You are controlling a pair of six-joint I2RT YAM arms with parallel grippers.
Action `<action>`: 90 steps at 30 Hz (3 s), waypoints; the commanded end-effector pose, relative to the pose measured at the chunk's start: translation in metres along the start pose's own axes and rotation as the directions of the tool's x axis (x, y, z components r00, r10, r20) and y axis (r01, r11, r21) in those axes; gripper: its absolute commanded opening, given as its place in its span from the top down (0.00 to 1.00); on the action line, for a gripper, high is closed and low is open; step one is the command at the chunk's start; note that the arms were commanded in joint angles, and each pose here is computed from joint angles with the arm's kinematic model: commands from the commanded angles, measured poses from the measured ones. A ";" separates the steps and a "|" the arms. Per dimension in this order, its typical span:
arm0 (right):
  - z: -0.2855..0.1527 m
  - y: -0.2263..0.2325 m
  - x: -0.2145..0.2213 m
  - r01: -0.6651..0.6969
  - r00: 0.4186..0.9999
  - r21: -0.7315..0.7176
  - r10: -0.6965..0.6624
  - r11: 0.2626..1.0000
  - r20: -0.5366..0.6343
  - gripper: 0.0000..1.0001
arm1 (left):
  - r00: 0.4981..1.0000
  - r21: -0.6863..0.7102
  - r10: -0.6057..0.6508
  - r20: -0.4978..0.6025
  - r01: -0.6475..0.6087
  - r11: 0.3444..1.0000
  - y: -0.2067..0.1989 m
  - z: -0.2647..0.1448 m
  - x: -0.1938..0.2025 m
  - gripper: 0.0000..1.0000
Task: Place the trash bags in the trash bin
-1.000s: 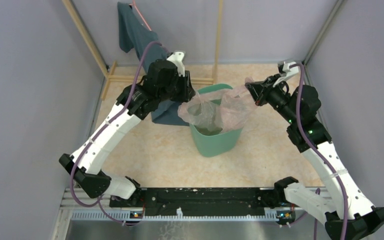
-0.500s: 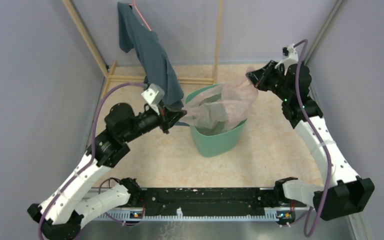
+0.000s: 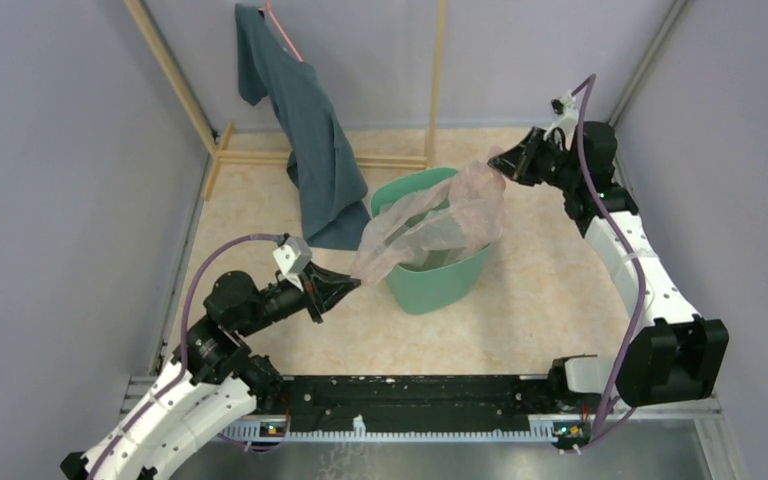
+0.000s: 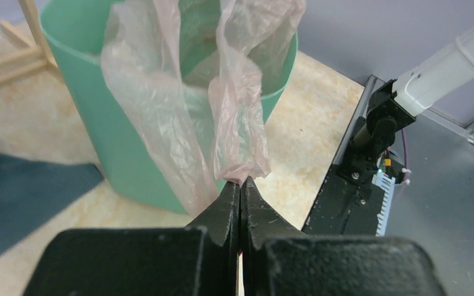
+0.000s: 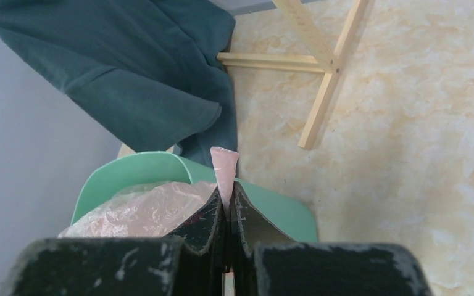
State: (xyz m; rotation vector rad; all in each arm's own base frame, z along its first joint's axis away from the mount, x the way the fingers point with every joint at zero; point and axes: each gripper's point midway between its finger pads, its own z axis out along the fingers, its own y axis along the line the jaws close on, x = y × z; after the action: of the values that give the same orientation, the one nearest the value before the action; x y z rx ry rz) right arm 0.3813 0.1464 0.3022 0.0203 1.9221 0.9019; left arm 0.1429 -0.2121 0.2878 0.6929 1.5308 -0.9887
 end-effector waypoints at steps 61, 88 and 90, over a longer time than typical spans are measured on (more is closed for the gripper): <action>-0.098 0.045 0.046 0.292 0.930 0.275 -0.339 0.916 0.143 1.00 | 0.814 -0.181 -0.556 -0.167 0.529 0.829 0.011 0.015 0.094 0.79; -0.122 0.124 0.070 0.087 0.981 0.104 -0.067 0.991 -0.184 0.12 | 0.984 -0.260 -0.058 -0.169 0.012 0.966 0.045 0.125 -0.097 0.07; -0.124 0.125 0.075 0.055 0.983 0.091 -0.038 0.994 -0.182 0.12 | 0.978 -0.291 0.012 -0.209 -0.074 0.954 0.049 0.145 -0.087 0.09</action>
State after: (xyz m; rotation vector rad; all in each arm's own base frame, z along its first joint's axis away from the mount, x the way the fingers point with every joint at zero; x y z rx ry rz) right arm 0.2244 0.1879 0.3448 -0.0855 2.1103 0.6851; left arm 0.2611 -0.2803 0.3430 0.5212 1.8999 -0.7621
